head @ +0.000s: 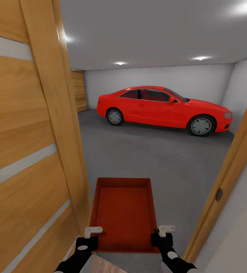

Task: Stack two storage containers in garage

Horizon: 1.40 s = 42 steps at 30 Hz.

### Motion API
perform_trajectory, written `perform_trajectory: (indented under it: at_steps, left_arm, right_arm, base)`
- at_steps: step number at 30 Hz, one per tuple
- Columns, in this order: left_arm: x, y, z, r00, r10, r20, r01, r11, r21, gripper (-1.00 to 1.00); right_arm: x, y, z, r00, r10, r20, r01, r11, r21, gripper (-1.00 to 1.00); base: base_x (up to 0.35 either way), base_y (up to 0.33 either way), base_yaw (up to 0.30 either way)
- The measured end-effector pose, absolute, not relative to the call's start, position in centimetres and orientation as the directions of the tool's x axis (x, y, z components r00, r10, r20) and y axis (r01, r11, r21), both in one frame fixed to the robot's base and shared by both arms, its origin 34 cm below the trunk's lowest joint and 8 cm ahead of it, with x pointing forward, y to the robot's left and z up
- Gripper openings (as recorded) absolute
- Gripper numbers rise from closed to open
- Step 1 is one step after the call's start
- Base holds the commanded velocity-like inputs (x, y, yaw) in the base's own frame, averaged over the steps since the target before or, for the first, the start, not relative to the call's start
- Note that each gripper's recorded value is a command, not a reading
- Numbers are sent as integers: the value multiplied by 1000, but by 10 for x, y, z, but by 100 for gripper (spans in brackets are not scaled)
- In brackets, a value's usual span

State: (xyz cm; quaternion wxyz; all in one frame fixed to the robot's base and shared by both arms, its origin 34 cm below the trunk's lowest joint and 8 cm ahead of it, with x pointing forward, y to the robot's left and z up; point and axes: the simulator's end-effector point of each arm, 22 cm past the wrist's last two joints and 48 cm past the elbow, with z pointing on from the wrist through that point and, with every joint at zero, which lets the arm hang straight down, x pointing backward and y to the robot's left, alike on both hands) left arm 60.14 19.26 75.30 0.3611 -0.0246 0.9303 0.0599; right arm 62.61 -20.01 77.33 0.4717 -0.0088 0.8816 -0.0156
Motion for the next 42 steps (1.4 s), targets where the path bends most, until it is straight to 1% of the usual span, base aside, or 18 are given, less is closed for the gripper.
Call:
perform_trajectory:
  at_steps: [5, 17, 22, 32, 36, 42]
  left_arm:
    - [602, 192, 753, -737, -2, -676, -90, 991, 95, -100]
    - [603, 192, 754, -735, 0, -678, -90, 991, 97, -100]
    - [601, 192, 753, -739, -2, -674, -91, 991, 97, -100]
    - [600, 192, 752, -740, -2, -673, -91, 991, 97, -100]
    - [601, 192, 753, -738, -2, -674, -91, 991, 97, -100]
    - [603, 192, 754, -735, 0, -678, -90, 991, 98, -100]
  right_arm:
    - [627, -201, 773, -553, -31, -832, -1, 999, -36, -100]
    - [627, -201, 774, -550, -29, -835, 0, 999, -35, -100]
    - [626, -201, 773, -556, -32, -831, -2, 999, -37, -100]
    - [626, -201, 773, -557, -33, -830, -3, 999, -38, -100]
    - [626, -201, 773, -555, -32, -831, -2, 999, -37, -100]
    - [627, -201, 774, -550, -29, -835, 0, 999, -35, -100]
  base:
    - [150, 97, -281]
    - [16, 6, -281]
    - [244, 99, -83]
    - [300, 201, -23]
    - [267, 176, -210]
    - [51, 30, -236]
